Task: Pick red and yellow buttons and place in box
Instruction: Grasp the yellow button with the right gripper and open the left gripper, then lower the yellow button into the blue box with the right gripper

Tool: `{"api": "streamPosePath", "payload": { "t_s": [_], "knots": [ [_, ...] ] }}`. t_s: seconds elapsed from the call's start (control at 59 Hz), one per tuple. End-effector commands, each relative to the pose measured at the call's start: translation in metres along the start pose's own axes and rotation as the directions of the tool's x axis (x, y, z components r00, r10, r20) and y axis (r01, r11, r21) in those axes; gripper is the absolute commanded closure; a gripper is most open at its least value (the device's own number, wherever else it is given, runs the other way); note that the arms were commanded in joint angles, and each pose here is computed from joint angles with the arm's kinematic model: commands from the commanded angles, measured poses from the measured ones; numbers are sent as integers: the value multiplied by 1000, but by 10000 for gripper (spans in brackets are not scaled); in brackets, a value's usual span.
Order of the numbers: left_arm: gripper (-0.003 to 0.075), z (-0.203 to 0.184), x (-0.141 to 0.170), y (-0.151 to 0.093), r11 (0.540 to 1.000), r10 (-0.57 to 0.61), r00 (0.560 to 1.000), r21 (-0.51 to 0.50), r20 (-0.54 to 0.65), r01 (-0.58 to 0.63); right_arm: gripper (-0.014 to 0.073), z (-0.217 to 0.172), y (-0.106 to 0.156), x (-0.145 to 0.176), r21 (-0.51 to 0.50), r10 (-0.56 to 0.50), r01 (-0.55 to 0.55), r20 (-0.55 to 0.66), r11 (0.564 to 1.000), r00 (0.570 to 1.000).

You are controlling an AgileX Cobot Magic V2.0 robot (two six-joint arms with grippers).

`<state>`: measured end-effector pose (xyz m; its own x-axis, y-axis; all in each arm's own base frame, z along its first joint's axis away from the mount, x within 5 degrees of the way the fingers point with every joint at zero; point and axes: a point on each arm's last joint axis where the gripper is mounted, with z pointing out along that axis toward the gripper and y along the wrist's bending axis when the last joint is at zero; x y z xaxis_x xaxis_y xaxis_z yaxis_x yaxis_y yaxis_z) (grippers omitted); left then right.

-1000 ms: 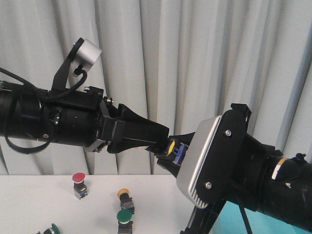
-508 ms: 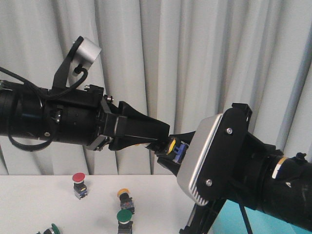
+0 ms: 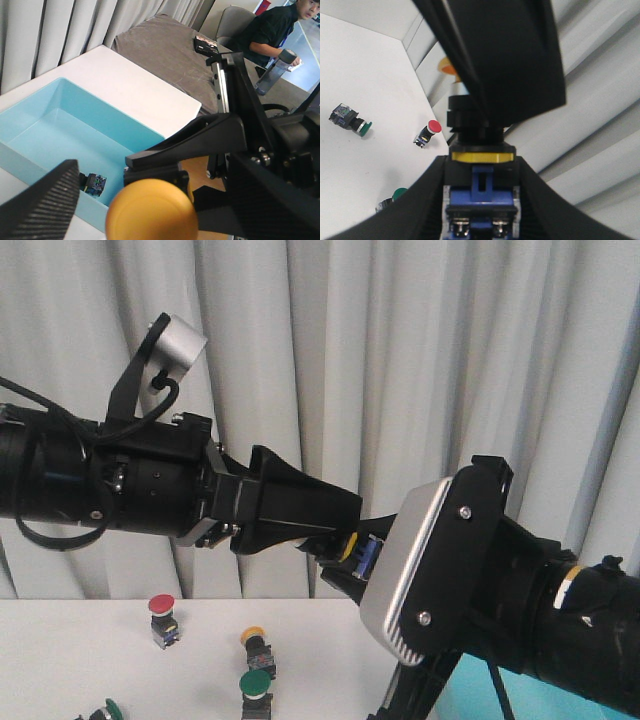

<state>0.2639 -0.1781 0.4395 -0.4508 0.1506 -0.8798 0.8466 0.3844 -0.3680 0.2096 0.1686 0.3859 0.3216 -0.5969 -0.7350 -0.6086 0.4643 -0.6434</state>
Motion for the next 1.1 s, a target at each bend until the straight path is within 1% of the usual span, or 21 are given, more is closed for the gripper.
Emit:
{"api": "streamPosePath", "payload": {
  "t_s": [0.0, 0.136, 0.237, 0.305, 0.39, 0.458, 0.508, 0.559, 0.61, 0.627, 0.644, 0.729, 0.797, 0.864, 0.915, 0.966, 1.0, 1.034, 1.051, 1.068, 1.085],
  "knots": [
    [102, -15, -17, -18, 1000, 26, 994, 13, 109, -28, 602, -10, -15, -14, 101, 15, -21, 67, 995, 998],
    [154, -22, -21, -19, 995, 86, 988, -69, 131, -78, 601, -12, -16, -14, 103, 58, -65, 74, 993, 996],
    [206, -39, -31, -27, 965, 218, 962, -186, 162, -187, 599, -13, -17, -15, 104, 75, -83, 78, 991, 994],
    [243, -55, -40, -38, 927, 313, 934, -269, 175, -260, 600, -15, -18, -16, 112, 73, -82, 84, 990, 994],
    [307, -77, -47, -52, 867, 413, 895, -375, 172, -328, 598, -19, -22, -17, 143, 61, -75, 96, 987, 994],
    [363, -94, -50, -62, 824, 458, 870, -452, 180, -341, 596, -23, -31, -12, 183, 80, -94, 83, 979, 993],
    [423, -107, -50, -69, 787, 486, 857, -512, 173, -343, 596, -25, -40, -4, 219, 119, -130, 64, 967, 991],
    [483, -118, -49, -74, 751, 505, 849, -565, 156, -342, 595, -28, -53, 9, 271, 196, -199, 39, 942, 980],
    [541, -127, -48, -76, 716, 510, 850, -612, 131, -336, 594, -34, -65, 21, 324, 275, -268, 26, 907, 961],
    [582, -130, -46, -76, 705, 505, 855, -627, 114, -333, 593, -37, -70, 26, 347, 306, -295, 23, 890, 952],
    [602, -132, -45, -76, 696, 502, 859, -637, 101, -331, 592, -38, -71, 28, 355, 325, -313, 26, 881, 945],
    [729, -136, -36, -64, 637, 434, 901, -699, -21, -324, 589, -55, -92, 48, 464, 433, -397, 32, 792, 901],
    [728, -134, -26, -50, 606, 339, 934, -733, -115, -310, 589, -67, -103, 59, 522, 485, -430, 36, 736, 874],
    [728, -130, -15, -38, 592, 258, 952, -752, -164, -290, 587, -75, -109, 69, 555, 521, -445, 25, 703, 853],
    [727, -126, -8, -32, 592, 221, 958, -755, -183, -280, 587, -79, -112, 77, 572, 557, -463, 12, 677, 830],
    [727, -120, 0, -25, 599, 195, 960, -750, -202, -280, 587, -79, -113, 86, 575, 607, -495, -4, 652, 795],
    [727, -117, 4, -21, 603, 183, 960, -747, -214, -281, 587, -78, -113, 94, 573, 645, -519, -20, 634, 764],
    [727, -114, 9, -18, 606, 170, 959, -744, -226, -282, 585, -76, -113, 103, 571, 686, -546, -41, 613, 726],
    [727, -112, 12, -16, 608, 161, 959, -741, -234, -283, 585, -74, -112, 109, 569, 714, -566, -55, 597, 698],
    [727, -111, 14, -14, 610, 157, 959, -740, -238, -283, 585, -73, -113, 113, 570, 726, -573, -62, 589, 685],
    [727, -110, 16, -13, 612, 148, 958, -738, -245, -284, 584, -71, -111, 119, 564, 757, -596, -82, 571, 648]
  ]
}}
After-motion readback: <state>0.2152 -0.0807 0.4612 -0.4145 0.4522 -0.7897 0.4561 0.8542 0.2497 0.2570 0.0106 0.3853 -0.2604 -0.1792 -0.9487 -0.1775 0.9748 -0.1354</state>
